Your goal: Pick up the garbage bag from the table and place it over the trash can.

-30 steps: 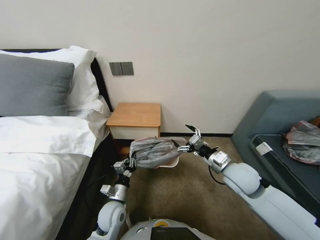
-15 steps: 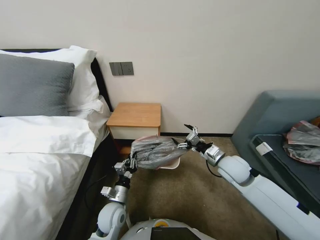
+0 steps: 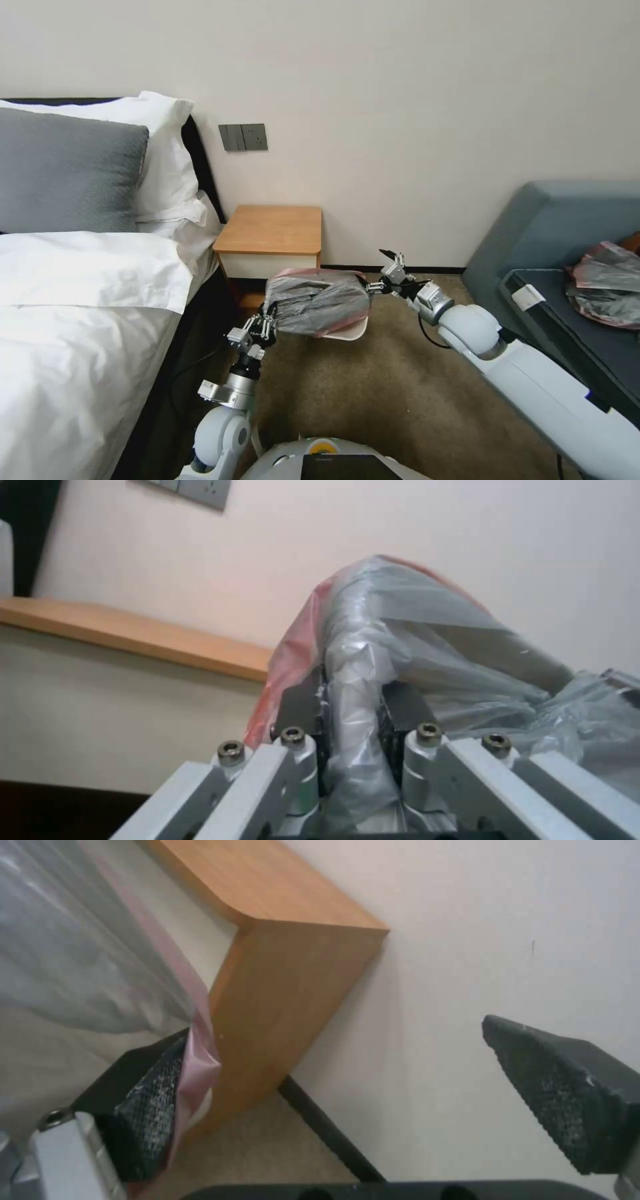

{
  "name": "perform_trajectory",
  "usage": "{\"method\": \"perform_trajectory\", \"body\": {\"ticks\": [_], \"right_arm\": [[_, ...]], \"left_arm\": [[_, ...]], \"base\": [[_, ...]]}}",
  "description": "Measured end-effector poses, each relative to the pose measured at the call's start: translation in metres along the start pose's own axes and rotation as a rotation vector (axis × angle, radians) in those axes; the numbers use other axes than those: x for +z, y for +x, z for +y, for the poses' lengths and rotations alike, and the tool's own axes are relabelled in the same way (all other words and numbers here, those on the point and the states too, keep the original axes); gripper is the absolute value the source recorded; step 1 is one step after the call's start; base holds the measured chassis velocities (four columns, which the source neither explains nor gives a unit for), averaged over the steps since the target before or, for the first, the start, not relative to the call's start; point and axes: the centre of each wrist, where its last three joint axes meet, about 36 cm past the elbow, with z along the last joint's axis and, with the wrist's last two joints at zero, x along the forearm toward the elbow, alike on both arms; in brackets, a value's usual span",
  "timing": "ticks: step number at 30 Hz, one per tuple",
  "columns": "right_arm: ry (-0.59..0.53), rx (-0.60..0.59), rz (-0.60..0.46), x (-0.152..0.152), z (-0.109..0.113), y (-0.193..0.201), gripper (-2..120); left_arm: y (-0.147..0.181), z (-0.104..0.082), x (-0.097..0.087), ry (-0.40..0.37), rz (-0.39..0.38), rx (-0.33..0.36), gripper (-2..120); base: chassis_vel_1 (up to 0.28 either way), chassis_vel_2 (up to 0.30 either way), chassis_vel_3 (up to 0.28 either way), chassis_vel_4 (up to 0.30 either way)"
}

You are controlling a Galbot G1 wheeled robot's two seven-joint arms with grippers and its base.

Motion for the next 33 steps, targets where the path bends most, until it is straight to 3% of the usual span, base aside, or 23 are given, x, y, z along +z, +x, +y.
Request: {"method": "perform_trajectory", "body": {"ticks": [4,8,11,20,23,24,28,29,32,33], "right_arm": [[0.002,0.004,0.004,0.001,-0.003,0.001,100],[-0.007,0.006,-0.01,-0.003,-0.001,0.006,100],[-0.032,0.01,-0.059,-0.02,0.008,0.016,100],[-0.084,0.008,-0.22,-0.074,0.039,0.053,100],[-0.272,0.007,-0.263,-0.094,0.069,0.073,100],[-0.272,0.007,-0.263,-0.094,0.069,0.073,100],[-0.637,0.02,-0.252,-0.107,0.099,0.082,100],[-0.637,0.02,-0.252,-0.107,0.099,0.082,100],[-0.932,-0.01,-0.191,-0.11,0.108,0.081,100],[-0.932,-0.01,-0.191,-0.11,0.108,0.081,100]], "left_arm": [[0.0,0.002,-0.001,0.004,-0.007,-0.002,11],[-0.002,0.004,-0.001,0.005,0.006,-0.054,11],[-0.003,0.006,0.0,0.009,0.04,-0.114,11],[-0.003,0.013,0.001,-0.001,0.065,-0.169,11],[-0.004,0.014,0.001,0.014,0.058,-0.204,11],[-0.004,0.014,0.001,0.014,0.058,-0.204,11],[-0.009,0.012,-0.001,0.051,0.052,-0.244,11],[-0.009,0.012,-0.001,0.051,0.052,-0.244,11],[-0.012,0.009,-0.004,0.064,0.048,-0.259,11],[-0.012,0.009,-0.004,0.064,0.048,-0.259,11]], "base": [[0.0,0.0,0.0,0.0],[0.0,0.0,0.0,0.0],[0.0,0.0,0.0,0.0],[0.0,0.0,0.0,0.0],[0.0,0.0,0.0,0.0],[0.0,0.0,0.0,0.0],[0.0,0.0,0.0,0.0],[0.0,0.0,0.0,0.0],[0.0,0.0,0.0,0.0],[0.0,0.0,0.0,0.0]]}}
